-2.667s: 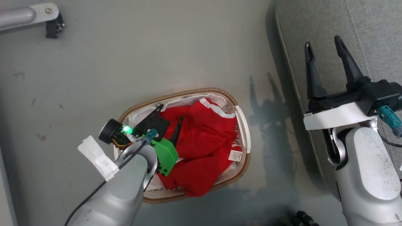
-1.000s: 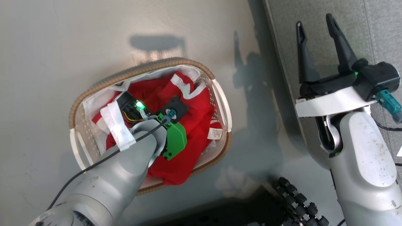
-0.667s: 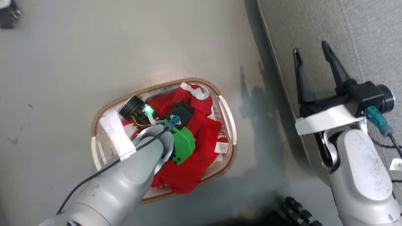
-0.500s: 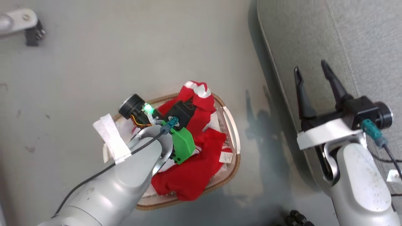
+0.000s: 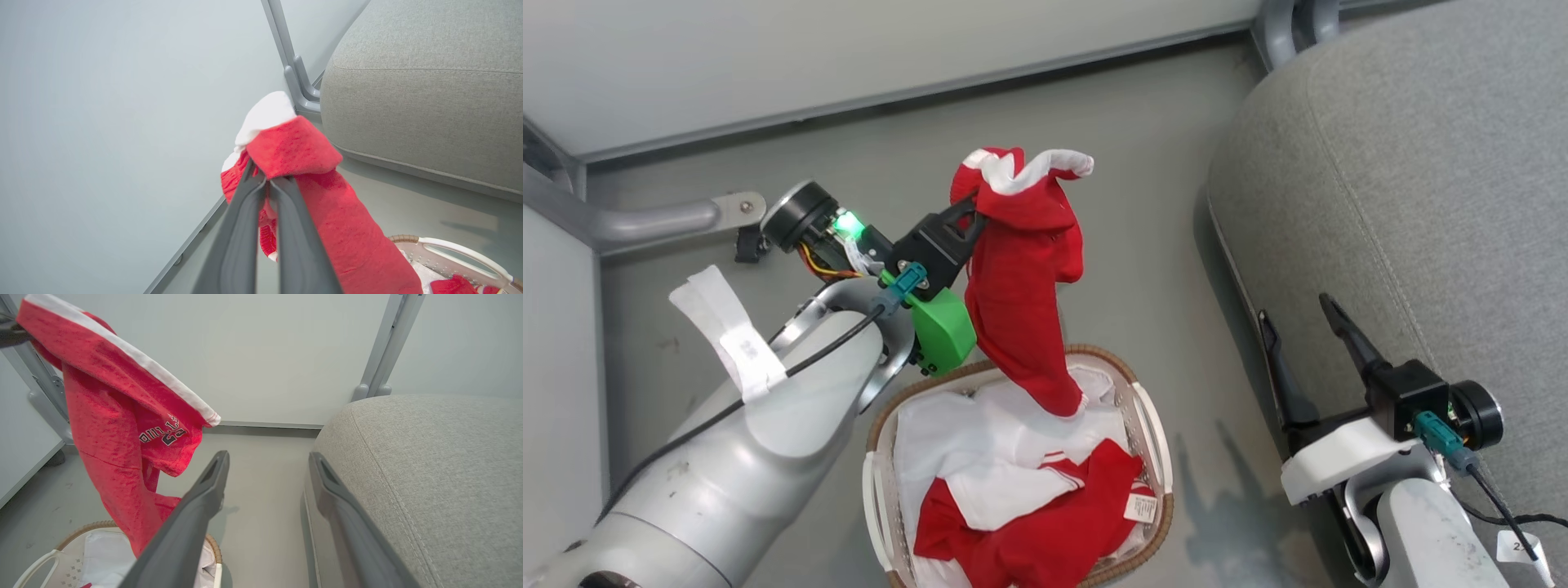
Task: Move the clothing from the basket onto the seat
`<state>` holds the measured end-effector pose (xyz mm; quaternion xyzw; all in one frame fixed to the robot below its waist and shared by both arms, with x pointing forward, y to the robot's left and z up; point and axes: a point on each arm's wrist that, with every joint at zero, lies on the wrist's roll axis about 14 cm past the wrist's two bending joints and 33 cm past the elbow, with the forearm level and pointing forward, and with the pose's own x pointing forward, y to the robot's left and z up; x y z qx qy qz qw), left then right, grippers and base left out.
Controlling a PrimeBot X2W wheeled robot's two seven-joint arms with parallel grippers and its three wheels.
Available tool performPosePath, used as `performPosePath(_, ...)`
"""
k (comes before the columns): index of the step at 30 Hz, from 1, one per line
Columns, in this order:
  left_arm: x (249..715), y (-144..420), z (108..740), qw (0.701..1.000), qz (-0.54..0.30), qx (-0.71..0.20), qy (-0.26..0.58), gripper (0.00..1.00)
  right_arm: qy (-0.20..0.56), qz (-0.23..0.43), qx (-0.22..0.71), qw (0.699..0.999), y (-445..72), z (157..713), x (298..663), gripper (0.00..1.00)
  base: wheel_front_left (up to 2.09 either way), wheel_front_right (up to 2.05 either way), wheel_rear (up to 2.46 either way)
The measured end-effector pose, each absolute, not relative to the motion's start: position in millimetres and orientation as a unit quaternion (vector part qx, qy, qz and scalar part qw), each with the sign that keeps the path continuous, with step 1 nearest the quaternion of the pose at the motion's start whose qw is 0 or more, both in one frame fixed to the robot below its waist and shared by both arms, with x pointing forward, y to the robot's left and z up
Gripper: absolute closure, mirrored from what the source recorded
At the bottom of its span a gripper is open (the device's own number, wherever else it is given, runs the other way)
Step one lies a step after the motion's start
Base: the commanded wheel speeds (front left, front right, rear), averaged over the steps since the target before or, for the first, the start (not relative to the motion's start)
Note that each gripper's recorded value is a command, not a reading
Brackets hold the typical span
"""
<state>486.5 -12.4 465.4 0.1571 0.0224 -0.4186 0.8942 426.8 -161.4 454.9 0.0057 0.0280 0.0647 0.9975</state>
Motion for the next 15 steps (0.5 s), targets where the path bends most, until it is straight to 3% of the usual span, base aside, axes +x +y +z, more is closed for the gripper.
performPosePath(15,479,-3,641,0.887,-0.374,0.235,-0.135,1.00,-0.070,0.131,0.000,0.989,-116,531,392,0.00,0.00,0.00,0.00)
